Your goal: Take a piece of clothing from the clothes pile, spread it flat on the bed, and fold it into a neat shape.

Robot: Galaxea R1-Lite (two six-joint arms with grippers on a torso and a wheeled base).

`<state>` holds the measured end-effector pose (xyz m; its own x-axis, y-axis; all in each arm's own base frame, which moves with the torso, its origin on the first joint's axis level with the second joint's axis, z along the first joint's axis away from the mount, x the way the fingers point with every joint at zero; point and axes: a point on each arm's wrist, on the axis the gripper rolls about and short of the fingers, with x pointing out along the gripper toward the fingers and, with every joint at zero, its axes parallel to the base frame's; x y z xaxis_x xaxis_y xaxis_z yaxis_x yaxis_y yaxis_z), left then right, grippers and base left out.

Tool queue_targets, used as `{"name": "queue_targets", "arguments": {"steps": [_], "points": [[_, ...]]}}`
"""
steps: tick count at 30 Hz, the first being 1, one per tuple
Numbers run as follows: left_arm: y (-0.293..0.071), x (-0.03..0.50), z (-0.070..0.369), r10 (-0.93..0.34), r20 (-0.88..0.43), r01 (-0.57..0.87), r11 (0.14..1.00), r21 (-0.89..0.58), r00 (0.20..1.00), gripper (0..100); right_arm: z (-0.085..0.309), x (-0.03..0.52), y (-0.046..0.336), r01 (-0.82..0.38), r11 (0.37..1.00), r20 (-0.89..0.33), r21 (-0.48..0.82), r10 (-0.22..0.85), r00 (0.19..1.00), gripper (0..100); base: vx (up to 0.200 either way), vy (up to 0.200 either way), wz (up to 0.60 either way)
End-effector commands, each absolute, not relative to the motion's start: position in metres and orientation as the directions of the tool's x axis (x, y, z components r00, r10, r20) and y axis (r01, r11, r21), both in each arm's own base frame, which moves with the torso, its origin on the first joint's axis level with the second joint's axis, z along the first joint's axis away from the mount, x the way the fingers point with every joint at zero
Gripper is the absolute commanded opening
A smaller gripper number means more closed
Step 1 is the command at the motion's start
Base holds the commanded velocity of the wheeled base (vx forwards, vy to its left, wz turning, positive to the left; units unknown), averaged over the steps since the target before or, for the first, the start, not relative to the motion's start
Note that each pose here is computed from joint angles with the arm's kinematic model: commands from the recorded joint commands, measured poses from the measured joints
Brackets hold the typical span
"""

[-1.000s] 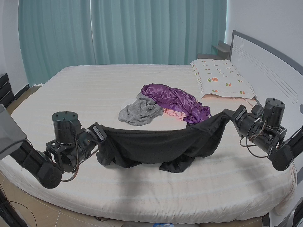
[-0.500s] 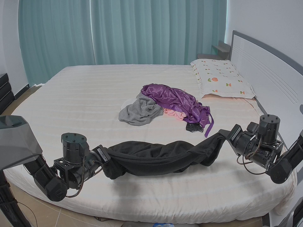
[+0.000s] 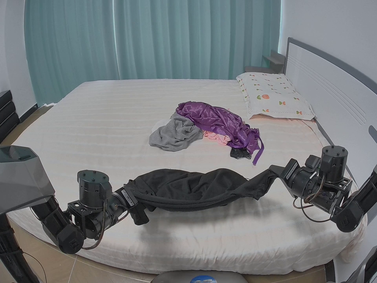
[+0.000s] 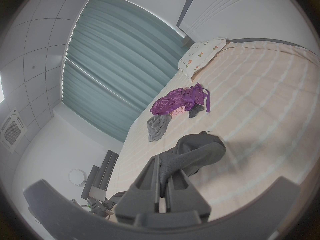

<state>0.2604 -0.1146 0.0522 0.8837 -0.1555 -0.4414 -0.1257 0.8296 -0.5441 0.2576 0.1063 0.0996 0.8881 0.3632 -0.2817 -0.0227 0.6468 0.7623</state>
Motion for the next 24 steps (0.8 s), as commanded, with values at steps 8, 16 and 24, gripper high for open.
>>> {"name": "queue_targets", "arguments": {"steps": [8,16,24], "points": [[-0.116,0.263,0.059,-0.162,-0.373,-0.105,0.792,-0.601,0.913,0,0.099,0.257,0.108,-0.023,0.647,-0.284,0.762,0.367,0.886,0,0.000,0.000,0.00],[-0.116,0.263,0.061,-0.164,-0.362,-0.099,0.788,-0.608,0.917,0,0.100,0.257,0.108,-0.024,0.646,-0.281,0.763,0.366,0.887,0,0.000,0.100,0.00],[-0.113,0.263,0.071,-0.162,-0.332,-0.086,0.779,-0.621,0.929,0,0.104,0.258,0.107,-0.034,0.640,-0.261,0.768,0.361,0.895,0,0.000,0.200,0.00]]}}
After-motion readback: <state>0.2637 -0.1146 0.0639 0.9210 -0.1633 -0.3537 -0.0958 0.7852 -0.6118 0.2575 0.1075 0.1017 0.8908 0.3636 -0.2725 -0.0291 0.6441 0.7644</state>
